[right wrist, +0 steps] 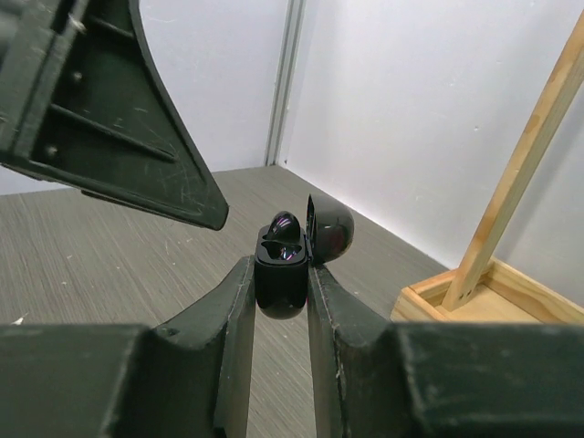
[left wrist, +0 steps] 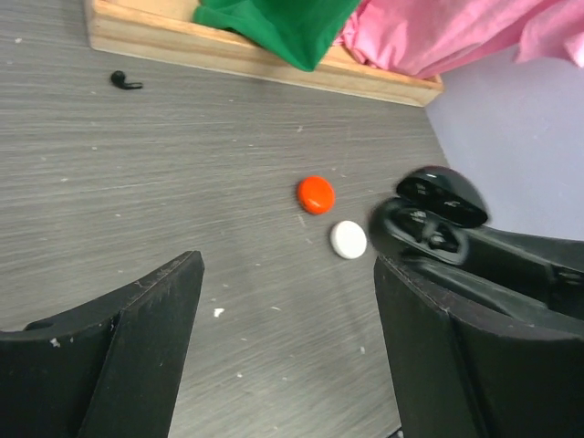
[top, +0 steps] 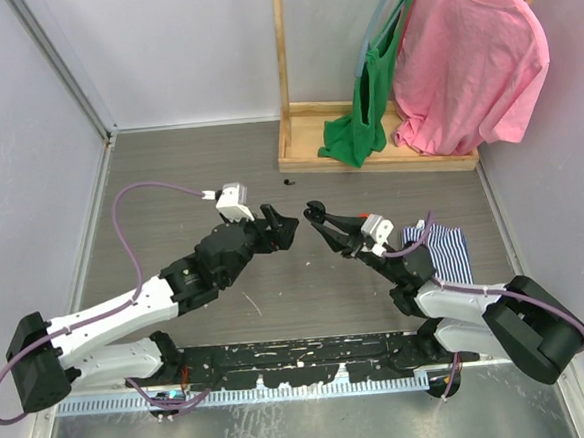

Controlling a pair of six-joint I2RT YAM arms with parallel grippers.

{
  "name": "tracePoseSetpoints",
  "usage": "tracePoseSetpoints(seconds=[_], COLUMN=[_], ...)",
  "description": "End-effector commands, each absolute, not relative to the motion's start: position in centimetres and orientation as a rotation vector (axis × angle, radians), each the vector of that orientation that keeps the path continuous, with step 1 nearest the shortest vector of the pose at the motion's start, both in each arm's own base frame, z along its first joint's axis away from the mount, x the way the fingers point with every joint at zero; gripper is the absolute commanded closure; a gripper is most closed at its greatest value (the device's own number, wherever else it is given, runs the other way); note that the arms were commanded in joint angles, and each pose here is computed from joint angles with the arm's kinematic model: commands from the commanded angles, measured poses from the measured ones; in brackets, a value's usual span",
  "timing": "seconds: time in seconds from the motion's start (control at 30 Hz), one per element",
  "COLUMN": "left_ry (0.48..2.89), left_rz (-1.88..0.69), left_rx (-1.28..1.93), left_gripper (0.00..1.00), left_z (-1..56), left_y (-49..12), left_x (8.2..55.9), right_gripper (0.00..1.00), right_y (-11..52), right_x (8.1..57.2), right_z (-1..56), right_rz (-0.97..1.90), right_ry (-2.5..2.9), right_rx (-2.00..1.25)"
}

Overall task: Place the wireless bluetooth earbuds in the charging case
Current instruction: Adjust the charging case.

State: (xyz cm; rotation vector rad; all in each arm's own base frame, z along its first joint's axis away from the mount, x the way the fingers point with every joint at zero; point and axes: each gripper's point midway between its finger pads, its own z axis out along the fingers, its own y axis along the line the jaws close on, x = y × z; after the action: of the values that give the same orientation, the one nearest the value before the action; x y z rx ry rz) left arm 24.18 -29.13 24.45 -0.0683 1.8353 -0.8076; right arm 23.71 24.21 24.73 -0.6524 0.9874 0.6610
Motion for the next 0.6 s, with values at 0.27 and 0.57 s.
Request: tracePoseSetpoints(seconds=[0.27,0.57], left_ry=[1.69,1.521], left_rz=[-0.956,-1.079], left_rx=[0.263,0.425], left_gripper=[0.21,0.2], left_z=[23.9,25.6], left_y=[-26.6,-25.5], left_x=[24.8,23.8], right_gripper=[0.99,0.99], right_y=[24.0,25.0], right_x=[23.8,22.6], right_z=[25.2,27.1], right_rz=[0.711,0.866], right_ry=[1.034,1.015], right_rx=[-0.615,-0.632])
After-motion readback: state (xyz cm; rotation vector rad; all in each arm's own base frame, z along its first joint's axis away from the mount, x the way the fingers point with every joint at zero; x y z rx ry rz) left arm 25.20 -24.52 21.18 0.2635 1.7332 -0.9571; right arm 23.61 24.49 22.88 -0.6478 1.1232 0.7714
